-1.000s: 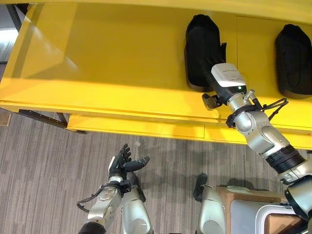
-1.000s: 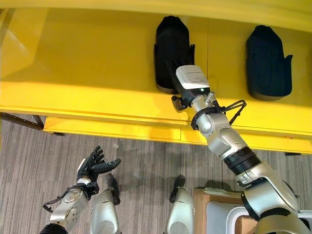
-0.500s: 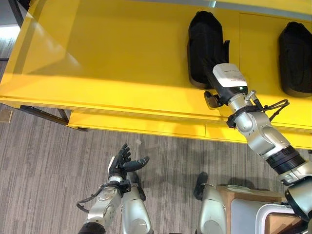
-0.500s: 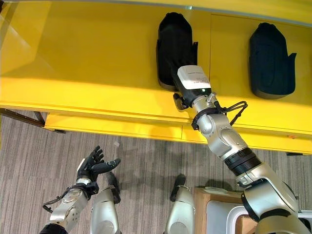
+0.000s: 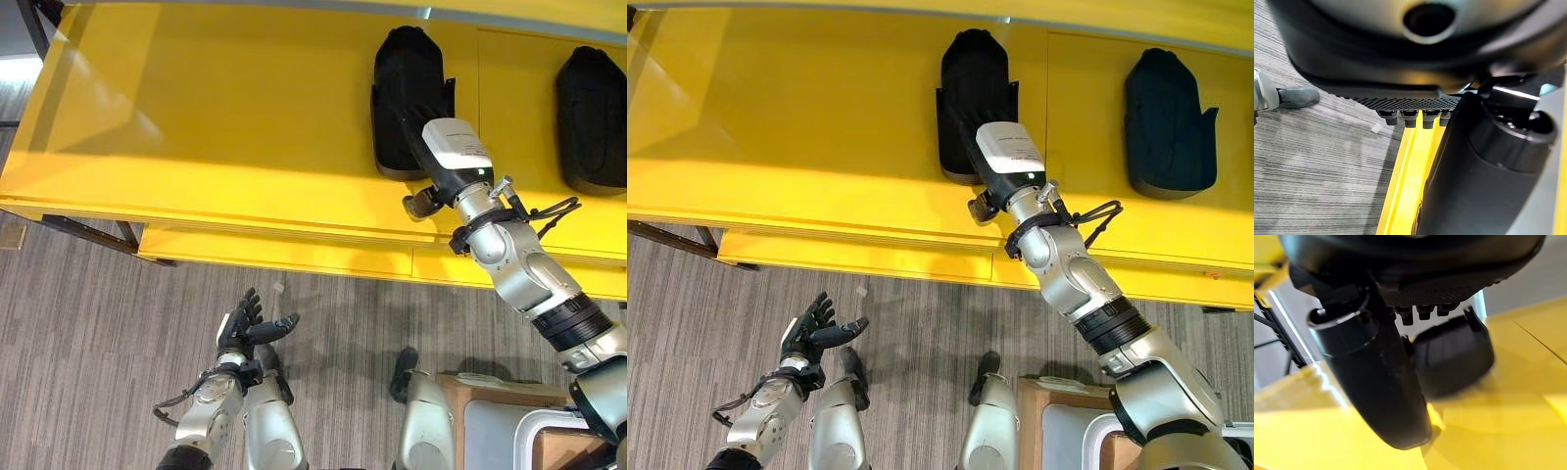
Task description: Move parts from the plastic box to the shelf.
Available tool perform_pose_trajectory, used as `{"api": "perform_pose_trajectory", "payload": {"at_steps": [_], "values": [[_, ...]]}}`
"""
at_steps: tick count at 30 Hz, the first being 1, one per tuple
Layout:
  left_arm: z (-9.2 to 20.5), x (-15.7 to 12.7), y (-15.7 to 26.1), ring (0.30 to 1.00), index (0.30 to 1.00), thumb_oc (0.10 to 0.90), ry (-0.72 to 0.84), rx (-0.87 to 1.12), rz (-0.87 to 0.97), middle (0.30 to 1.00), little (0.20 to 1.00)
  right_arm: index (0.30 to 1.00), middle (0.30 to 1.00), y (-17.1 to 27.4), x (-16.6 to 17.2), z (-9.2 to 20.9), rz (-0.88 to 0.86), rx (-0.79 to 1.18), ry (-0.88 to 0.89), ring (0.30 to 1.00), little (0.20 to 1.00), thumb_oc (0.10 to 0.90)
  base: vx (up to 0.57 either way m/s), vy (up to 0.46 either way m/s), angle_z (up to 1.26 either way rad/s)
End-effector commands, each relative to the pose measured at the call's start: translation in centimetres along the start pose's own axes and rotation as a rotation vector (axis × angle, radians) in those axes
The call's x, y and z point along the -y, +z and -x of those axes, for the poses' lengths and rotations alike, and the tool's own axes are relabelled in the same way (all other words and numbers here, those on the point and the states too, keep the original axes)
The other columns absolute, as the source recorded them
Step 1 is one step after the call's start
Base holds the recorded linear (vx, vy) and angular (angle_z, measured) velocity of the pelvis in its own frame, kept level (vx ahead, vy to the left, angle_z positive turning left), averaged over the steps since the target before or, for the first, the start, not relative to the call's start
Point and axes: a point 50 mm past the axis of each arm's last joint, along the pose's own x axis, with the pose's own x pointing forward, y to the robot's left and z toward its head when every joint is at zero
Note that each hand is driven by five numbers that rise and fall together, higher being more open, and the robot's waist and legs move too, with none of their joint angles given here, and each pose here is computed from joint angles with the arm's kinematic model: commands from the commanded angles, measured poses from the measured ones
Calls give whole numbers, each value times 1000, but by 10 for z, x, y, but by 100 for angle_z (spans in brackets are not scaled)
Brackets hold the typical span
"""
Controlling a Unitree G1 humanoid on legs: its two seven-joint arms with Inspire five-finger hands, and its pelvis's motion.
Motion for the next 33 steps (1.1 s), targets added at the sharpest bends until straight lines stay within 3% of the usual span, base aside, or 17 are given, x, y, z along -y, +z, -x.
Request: {"api": "perform_pose_trajectory", "payload": {"at_steps": [1,18,33], "values": [[3,1,23,1000,1000,900,-37,124,-12,1000,1000,1000,1000,22,54,-13,-48,111,-269,1000,1000,900,0,0,0],[3,-1,9,1000,1000,900,-54,57,-52,1000,1000,1000,1000,16,40,1,-164,98,-224,1000,1000,900,-9,-2,0],[10,0,-9,1000,1000,900,-84,-13,-84,1000,1000,1000,1000,-11,-1,46,-368,-42,-130,1000,1000,900,16,2,-8]]}}
